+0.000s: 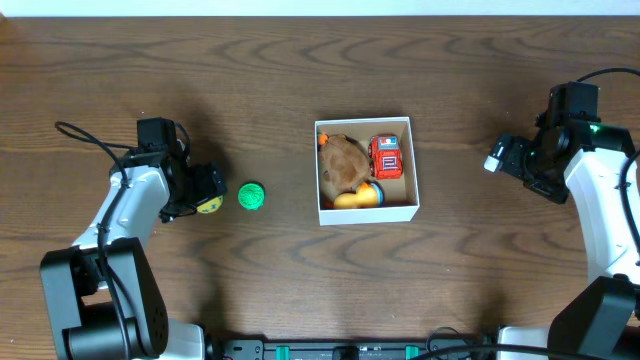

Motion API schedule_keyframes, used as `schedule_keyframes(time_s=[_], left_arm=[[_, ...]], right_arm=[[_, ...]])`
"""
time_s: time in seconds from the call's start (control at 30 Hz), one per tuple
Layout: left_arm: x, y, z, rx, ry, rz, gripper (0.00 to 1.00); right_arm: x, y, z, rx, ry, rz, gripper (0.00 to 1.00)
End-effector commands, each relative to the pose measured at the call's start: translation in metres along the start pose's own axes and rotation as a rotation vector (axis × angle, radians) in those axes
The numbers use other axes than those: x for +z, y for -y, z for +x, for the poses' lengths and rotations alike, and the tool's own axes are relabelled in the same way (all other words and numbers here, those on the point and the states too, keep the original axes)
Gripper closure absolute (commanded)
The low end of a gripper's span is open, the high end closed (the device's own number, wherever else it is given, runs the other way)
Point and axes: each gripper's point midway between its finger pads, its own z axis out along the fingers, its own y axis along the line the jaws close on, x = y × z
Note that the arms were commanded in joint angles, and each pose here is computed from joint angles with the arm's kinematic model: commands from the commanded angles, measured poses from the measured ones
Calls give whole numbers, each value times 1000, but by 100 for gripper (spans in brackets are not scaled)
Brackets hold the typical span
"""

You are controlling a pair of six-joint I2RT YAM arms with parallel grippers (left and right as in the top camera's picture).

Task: Pack container
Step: 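Reach the left gripper to the yellow lettered ball and grasp it, then carry the yellow ball into the box and release it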

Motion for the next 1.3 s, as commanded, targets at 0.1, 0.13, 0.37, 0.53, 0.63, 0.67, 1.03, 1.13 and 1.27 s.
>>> schedule_keyframes(time_s=[0.1, 0.13, 0.37, 0.53, 0.63, 0.67, 1.03, 1.13, 1.27], left_arm=[[4, -8, 3, -26, -18, -32, 31], [4, -8, 3, -26, -19, -32, 33], [2, -7, 2, -25, -12, -26, 55], [-22, 11, -8, 4, 44, 26, 68], [-55, 36, -17, 65, 114, 64, 70], [-68, 46, -20, 94, 140, 80, 70], [-163, 198, 36, 610, 331, 333, 71], [-154, 221, 67, 708, 280, 356, 72], [-131, 244, 99, 824, 209, 356, 72]], right_arm=[[0, 0, 0, -9, -3, -4, 1], [0, 0, 0, -9, -3, -4, 1], [0, 0, 0, -8, -2, -5, 1], [0, 0, 0, -8, -3, -4, 1], [0, 0, 0, -8, -1, -5, 1], [0, 0, -1, -9, 0, -5, 1], [0, 0, -2, -9, 4, -7, 1], [0, 0, -2, -9, 4, -7, 1], [0, 0, -1, -9, 3, -7, 1]])
